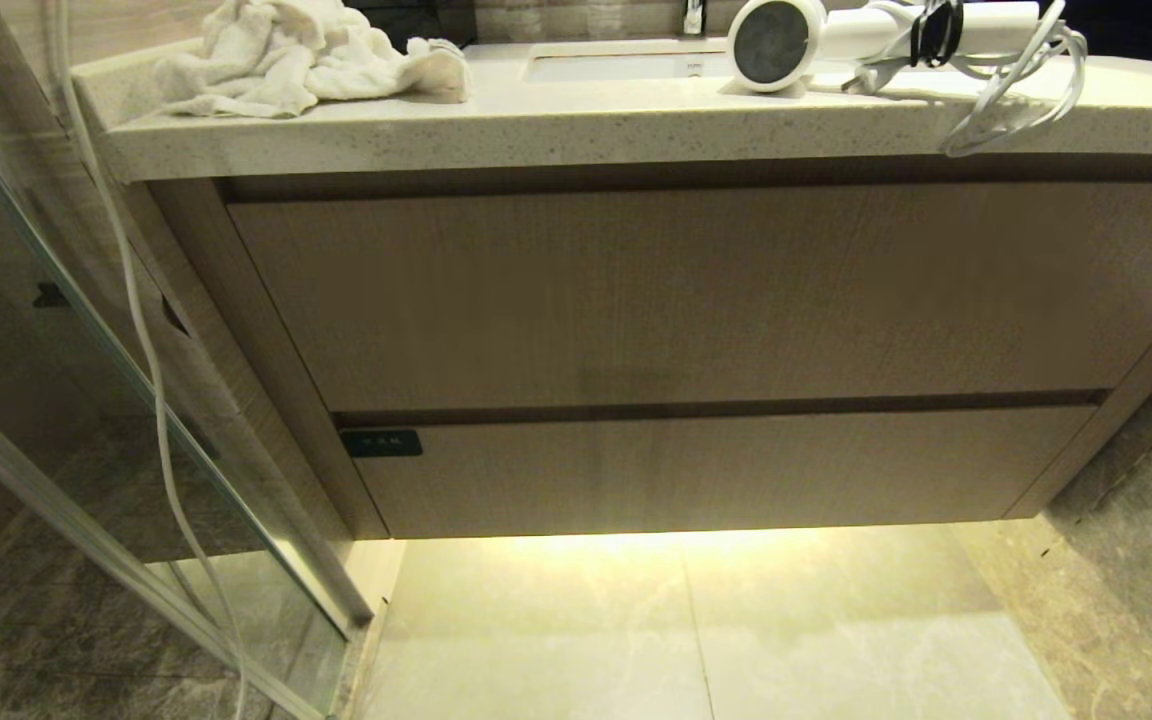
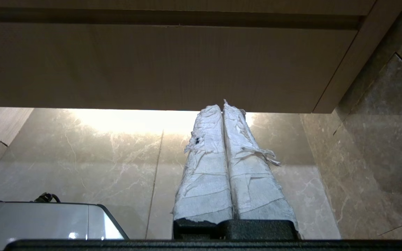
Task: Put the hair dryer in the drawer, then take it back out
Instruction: Pull open the drawer
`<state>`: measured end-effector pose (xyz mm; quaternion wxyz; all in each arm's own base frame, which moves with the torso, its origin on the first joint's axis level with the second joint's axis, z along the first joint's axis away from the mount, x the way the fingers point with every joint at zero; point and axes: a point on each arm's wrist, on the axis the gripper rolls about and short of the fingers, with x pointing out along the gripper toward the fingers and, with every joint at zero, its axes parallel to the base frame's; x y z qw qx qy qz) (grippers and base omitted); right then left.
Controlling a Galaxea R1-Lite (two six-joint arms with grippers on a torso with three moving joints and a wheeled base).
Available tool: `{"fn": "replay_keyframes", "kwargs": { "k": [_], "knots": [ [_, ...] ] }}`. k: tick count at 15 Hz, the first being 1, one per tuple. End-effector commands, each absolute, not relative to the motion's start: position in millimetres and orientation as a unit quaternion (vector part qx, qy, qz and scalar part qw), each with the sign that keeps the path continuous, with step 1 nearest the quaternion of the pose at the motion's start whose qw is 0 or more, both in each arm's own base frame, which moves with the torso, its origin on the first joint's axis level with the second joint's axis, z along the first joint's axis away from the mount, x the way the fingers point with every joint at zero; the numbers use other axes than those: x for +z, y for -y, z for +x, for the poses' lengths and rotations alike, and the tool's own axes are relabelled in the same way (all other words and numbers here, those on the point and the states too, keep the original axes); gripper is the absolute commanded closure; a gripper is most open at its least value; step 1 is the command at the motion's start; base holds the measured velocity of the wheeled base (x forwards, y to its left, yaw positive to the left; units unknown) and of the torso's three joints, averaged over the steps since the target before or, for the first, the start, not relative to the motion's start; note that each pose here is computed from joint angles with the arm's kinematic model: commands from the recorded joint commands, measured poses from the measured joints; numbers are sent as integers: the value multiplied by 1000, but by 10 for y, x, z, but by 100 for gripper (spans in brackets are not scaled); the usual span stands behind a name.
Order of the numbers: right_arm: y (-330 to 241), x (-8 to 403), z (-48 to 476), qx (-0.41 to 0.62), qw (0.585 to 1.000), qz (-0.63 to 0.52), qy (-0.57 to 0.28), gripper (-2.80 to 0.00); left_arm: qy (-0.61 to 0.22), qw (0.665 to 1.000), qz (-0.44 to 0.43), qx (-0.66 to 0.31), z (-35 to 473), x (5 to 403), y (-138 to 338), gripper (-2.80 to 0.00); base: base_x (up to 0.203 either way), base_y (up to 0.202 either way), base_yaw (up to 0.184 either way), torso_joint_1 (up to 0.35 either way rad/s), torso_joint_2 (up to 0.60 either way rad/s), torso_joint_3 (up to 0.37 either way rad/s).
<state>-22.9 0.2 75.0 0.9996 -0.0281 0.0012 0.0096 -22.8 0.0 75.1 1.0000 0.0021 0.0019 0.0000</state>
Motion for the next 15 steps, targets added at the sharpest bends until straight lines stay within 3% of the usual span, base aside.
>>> {"fn": "replay_keyframes", "kwargs": {
  "k": [1, 8, 15],
  "knots": [
    [-3, 750, -229, 11, 1000, -28, -1, 0, -4, 1000, 2, 0, -226, 747, 0, 0, 0, 0, 0, 0, 0, 0],
    [-3, 750, -229, 11, 1000, -29, -1, 0, -3, 1000, 2, 0, -227, 750, 0, 0, 0, 0, 0, 0, 0, 0],
    [-2, 750, -229, 10, 1000, -28, -1, 0, -3, 1000, 2, 0, -227, 749, 0, 0, 155, -23, 5, 1, 3, 3]
  ]
}}
